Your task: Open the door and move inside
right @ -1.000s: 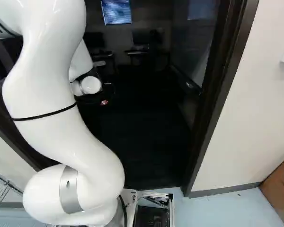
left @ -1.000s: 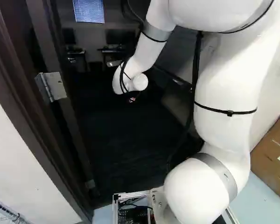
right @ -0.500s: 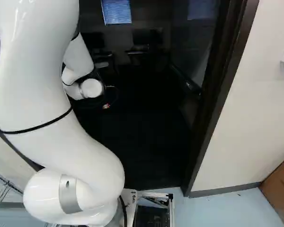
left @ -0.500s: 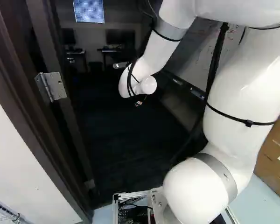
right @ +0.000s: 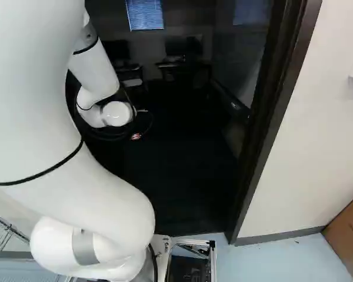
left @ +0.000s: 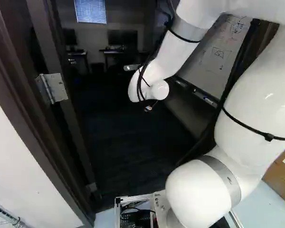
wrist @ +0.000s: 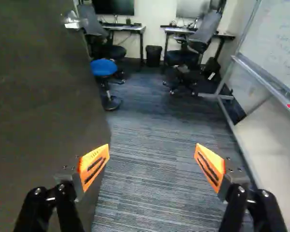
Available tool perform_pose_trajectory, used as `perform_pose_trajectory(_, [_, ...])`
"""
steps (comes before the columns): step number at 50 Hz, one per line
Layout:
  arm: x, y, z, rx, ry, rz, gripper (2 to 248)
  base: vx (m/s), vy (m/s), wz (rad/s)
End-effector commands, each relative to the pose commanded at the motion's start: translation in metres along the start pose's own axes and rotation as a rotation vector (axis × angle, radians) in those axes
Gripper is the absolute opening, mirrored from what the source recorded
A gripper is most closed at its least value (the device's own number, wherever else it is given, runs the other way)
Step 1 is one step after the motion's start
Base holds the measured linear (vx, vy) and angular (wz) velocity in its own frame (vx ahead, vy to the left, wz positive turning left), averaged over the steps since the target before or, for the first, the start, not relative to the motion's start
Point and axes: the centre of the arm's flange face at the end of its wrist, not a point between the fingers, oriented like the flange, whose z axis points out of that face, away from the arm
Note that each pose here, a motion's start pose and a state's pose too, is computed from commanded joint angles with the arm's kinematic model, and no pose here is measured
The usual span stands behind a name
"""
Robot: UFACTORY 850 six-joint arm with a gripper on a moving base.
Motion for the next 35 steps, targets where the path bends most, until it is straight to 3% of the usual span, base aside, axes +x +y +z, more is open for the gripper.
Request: perform_pose_trajectory(35, [-0.017, 0.043, -0.033, -0.115, -0.001, 0.058, 247, 0.0, 0.0, 0.0])
